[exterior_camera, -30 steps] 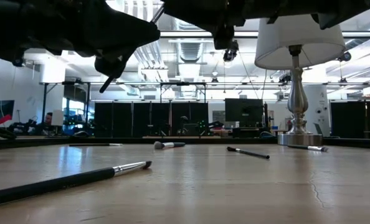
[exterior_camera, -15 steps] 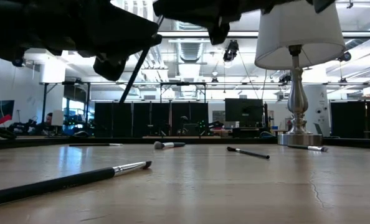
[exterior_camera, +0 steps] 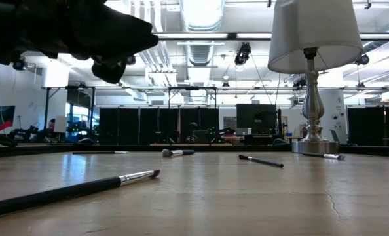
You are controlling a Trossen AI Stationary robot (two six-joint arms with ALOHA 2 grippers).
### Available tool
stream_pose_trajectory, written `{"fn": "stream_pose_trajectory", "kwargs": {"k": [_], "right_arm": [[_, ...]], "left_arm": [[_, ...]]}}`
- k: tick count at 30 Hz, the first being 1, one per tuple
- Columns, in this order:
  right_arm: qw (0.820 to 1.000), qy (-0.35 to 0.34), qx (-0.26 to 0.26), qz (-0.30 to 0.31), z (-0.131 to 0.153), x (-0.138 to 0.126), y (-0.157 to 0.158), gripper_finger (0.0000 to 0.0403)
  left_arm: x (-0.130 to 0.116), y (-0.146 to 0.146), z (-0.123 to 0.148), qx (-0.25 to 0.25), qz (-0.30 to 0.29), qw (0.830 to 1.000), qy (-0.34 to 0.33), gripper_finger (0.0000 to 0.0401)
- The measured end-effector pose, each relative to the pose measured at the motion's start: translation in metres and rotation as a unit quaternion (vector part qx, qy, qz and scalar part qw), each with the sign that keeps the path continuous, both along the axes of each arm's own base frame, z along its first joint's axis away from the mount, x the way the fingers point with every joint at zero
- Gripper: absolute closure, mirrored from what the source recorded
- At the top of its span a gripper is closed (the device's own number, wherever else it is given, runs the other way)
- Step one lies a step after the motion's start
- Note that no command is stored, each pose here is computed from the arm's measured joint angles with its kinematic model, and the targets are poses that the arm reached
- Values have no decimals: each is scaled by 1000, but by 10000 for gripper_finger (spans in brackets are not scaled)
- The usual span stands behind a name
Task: Put items in baskets/containers
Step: Put the eyeshadow brush into the transparent organizer
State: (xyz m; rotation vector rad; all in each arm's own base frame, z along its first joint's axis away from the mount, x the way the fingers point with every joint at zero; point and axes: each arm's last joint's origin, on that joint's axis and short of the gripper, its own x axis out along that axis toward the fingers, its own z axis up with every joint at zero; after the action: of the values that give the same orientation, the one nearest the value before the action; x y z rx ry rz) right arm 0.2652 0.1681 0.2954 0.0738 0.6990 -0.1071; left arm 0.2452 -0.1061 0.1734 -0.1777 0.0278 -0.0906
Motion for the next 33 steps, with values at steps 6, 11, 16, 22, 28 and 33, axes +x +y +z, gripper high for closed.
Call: {"fn": "stream_pose_trajectory", "kwargs": {"k": [6,11,16,22,28,33], "right_arm": [[995,67,48,-59,17,-67,10,391],[988,109,57,-94,19,-111,13,391],[978,149,60,-135,17,-134,10,391],[974,174,56,-135,17,-141,10,391],[971,183,84,-130,30,-141,11,390],[970,190,72,-133,39,-142,10,390]], "left_arm": [[-2,1,-1,7,-2,1000,5,303],[-2,1,-2,11,-3,1000,12,303],[-2,1,-3,17,-3,1000,12,303],[-3,1,-3,19,-3,1000,12,303],[-3,0,-3,19,-3,1000,12,303],[-3,1,-3,19,-3,1000,12,303]]}}
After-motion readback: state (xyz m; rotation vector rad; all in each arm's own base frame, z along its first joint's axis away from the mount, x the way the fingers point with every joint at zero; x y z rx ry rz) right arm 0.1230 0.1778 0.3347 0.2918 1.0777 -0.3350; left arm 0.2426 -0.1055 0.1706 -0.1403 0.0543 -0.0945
